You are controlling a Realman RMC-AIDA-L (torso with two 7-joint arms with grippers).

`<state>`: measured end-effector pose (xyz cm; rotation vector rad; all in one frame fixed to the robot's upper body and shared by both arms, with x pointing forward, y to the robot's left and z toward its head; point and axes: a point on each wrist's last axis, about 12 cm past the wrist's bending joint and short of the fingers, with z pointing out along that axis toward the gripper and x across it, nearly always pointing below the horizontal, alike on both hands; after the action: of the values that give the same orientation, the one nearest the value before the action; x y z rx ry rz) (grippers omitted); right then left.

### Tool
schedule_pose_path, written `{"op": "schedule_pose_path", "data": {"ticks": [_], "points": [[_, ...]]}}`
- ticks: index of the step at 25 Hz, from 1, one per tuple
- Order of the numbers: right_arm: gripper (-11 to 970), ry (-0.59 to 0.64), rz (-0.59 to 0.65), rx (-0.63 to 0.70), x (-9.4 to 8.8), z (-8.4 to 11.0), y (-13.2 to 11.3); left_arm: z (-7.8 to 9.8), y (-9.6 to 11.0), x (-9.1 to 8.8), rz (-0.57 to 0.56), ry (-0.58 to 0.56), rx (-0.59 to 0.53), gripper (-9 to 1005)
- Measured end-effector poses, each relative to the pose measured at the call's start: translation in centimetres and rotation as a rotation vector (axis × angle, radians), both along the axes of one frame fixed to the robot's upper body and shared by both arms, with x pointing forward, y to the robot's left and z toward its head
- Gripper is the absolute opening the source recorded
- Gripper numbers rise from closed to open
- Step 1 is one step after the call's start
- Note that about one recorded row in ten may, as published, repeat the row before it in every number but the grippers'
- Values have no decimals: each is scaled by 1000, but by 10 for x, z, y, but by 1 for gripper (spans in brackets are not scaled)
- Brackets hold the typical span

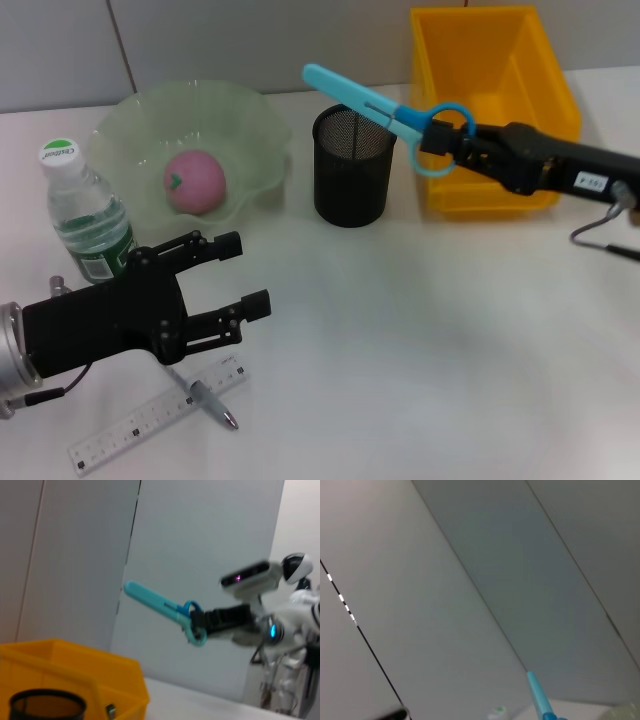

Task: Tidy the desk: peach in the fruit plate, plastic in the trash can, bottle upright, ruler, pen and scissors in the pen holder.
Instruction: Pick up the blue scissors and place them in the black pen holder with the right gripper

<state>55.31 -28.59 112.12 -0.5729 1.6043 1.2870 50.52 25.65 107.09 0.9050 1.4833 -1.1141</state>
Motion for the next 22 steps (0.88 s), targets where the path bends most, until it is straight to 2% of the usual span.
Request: {"op": "schedule_pose_path", "data": {"ticks": [2, 3, 4, 5, 6, 8, 9, 11, 17, 18, 22], "points": [[144, 15, 14, -52, 6, 10, -7, -2, 1, 1, 14, -3, 21, 791], [146, 34, 34, -119, 14, 21, -11, -3, 1, 3, 23, -4, 31, 791], [148, 34, 34, -119, 14, 21, -11, -4, 1, 3, 30, -6, 38, 791], [150, 59, 55, -205, 23, 35, -12, -5, 2, 4, 38, -8, 45, 790], [152, 59, 55, -205, 23, 35, -12, -6, 2, 4, 43, -12, 50, 790], [155, 118, 70, -370, 40, 57, -10, -8, 3, 3, 53, -22, 58, 790], [157, 118, 70, -370, 40, 57, -10, -8, 2, 3, 53, -25, 59, 790], [161, 156, 70, -476, 51, 75, -6, -9, 2, 2, 58, -31, 63, 790], [172, 209, 80, -715, 79, 121, 15, -11, 1, 3, 71, -34, 73, 790], [173, 222, 81, -793, 87, 131, 24, -12, 1, 2, 78, -40, 72, 790], [181, 217, 80, -893, 98, 146, 41, -12, 1, 3, 104, -48, 63, 790]]}}
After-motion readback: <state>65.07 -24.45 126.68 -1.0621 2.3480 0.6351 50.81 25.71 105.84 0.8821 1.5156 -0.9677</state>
